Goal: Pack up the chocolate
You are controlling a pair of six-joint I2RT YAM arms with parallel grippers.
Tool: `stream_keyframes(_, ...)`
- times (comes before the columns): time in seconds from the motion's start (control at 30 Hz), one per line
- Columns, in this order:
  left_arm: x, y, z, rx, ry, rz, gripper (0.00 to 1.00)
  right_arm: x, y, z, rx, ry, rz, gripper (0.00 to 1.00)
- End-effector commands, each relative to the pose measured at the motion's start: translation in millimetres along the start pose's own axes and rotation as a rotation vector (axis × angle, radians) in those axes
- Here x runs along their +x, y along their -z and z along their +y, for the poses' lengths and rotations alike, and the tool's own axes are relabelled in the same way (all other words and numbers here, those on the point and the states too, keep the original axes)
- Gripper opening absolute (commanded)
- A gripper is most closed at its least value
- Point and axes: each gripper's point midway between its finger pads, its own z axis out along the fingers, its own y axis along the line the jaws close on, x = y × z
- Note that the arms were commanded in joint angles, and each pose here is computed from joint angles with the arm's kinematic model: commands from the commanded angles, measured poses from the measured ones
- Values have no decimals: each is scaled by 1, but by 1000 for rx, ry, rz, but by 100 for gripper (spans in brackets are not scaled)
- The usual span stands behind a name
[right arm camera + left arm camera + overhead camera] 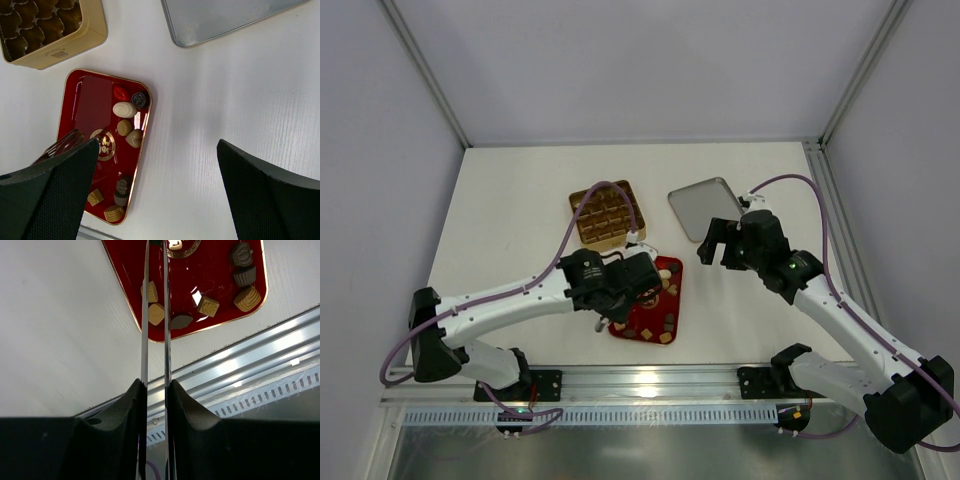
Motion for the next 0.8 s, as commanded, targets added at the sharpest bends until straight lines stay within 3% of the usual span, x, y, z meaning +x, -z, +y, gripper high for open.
stream_keyframes(0.0, -25, 19, 7, 24, 12, -88, 27, -12, 4, 5, -18, -6, -50, 100)
stream_keyframes(0.47, -96, 32, 63, -17, 103, -193, 27, -17, 5, 7, -19, 5, -54, 100)
stream_keyframes(0.77, -147, 12, 101, -49, 191, -240, 27, -20, 5, 9, -24, 18, -55, 100)
